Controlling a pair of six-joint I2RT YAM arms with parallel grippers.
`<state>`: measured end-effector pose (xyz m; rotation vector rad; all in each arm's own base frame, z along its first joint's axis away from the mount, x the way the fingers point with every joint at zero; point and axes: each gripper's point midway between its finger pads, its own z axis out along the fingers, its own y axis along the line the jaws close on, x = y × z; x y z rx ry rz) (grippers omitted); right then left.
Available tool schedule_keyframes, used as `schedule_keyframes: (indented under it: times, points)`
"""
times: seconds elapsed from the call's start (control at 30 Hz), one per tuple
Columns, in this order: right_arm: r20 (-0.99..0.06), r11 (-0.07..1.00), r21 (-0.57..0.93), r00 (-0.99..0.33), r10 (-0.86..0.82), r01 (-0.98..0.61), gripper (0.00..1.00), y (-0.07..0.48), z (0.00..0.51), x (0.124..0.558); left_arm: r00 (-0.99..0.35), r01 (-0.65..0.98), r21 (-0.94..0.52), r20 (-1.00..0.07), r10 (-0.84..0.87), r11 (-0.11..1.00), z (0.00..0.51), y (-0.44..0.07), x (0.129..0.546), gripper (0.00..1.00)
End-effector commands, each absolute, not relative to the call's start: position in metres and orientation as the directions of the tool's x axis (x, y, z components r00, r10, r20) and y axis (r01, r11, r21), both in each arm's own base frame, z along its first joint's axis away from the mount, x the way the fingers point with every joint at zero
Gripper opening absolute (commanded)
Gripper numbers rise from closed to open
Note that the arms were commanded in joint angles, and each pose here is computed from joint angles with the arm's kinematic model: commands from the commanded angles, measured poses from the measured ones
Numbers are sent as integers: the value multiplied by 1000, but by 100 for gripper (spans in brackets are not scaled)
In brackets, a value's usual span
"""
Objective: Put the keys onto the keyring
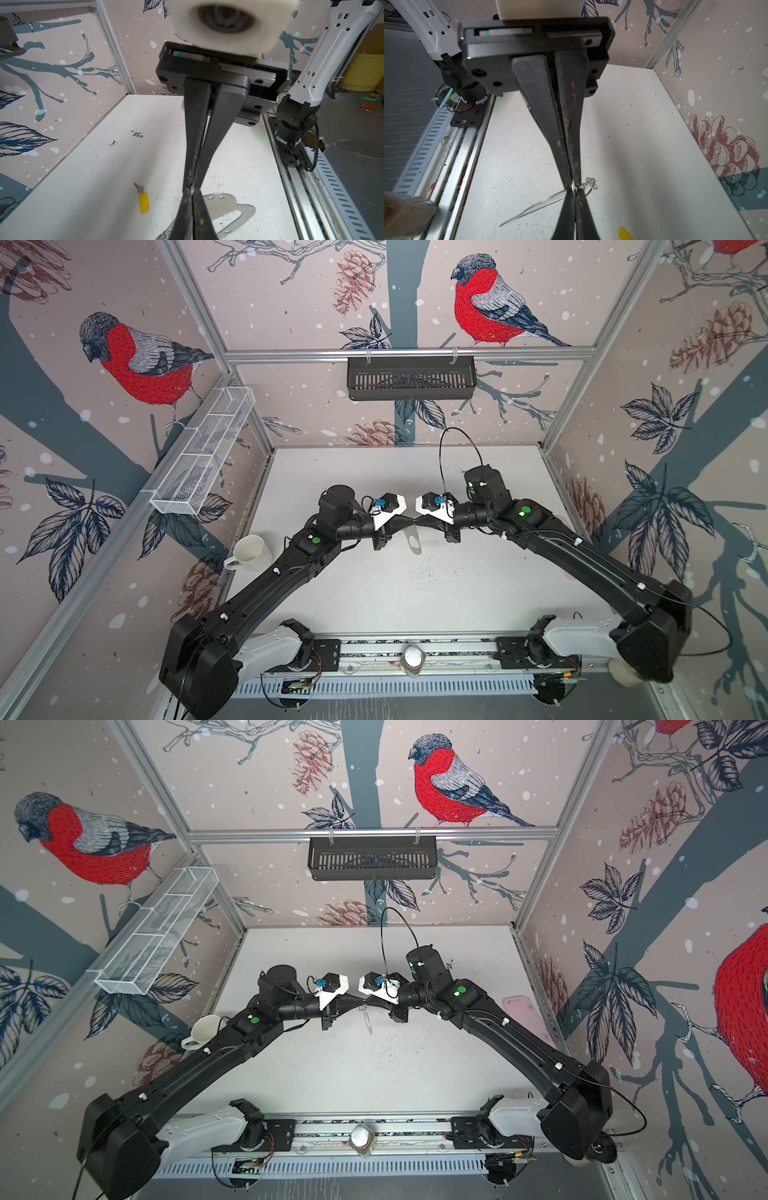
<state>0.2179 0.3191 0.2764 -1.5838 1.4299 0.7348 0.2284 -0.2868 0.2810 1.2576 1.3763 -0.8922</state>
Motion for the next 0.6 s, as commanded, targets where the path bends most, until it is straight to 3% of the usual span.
schedule_keyframes:
  times: [0.0,0.1,0.27,0.57]
  points:
    - [-897,0,-235,217,-385,-972,0,327,297,214,73,972,110,-982,177,208,285,-287,232,0]
    - [-904,25,-232,206,-374,-972,1,325,298,218,91,963,118,-989,118,243,291,-285,234,0]
    - [-918,132,-248,189,-349,-960,31,312,306,232,118,942,122,-993,32,312,302,-278,237,0]
    - [-959,460,-244,143,-243,-854,43,275,320,271,128,931,115,-992,-15,348,307,-275,241,0]
